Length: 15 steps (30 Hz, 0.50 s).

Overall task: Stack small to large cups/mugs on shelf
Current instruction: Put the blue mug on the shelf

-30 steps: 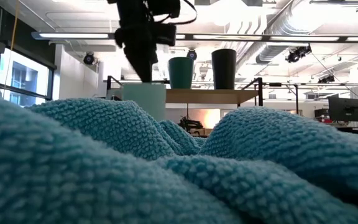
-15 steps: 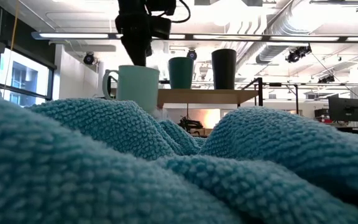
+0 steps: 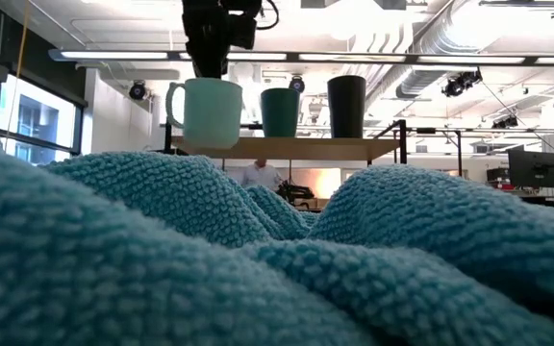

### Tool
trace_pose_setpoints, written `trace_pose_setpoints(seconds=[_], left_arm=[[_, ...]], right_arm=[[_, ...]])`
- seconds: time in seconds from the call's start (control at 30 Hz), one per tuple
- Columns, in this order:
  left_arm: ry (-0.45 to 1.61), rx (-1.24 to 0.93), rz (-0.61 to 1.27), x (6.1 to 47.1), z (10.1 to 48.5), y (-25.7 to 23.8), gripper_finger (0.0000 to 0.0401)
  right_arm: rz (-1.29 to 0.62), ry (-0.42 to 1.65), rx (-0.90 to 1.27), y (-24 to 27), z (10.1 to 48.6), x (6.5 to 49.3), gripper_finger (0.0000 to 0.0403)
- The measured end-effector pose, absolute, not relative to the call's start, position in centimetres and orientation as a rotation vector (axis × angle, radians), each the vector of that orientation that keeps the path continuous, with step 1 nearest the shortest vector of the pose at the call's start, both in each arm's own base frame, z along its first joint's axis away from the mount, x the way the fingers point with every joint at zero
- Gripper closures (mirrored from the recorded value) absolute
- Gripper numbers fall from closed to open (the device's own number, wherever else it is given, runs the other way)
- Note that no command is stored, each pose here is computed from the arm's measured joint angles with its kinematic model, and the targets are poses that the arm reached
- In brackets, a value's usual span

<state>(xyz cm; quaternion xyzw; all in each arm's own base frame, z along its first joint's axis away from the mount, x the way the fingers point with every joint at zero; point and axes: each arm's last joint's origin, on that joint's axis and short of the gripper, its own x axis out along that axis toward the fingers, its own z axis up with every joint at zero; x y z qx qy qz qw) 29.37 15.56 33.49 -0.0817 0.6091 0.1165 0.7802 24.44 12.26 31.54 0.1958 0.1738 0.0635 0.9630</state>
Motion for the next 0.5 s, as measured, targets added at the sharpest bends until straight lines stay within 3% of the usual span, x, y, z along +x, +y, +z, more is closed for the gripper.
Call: trace_pose_setpoints(seconds=[0.5], left_arm=[[1.215,-0.194,0.396,25.9,36.6,20.9,0.0401]], right_arm=[[0.124,0.353,0.423,12.3,31.5,24.4,0.0353]])
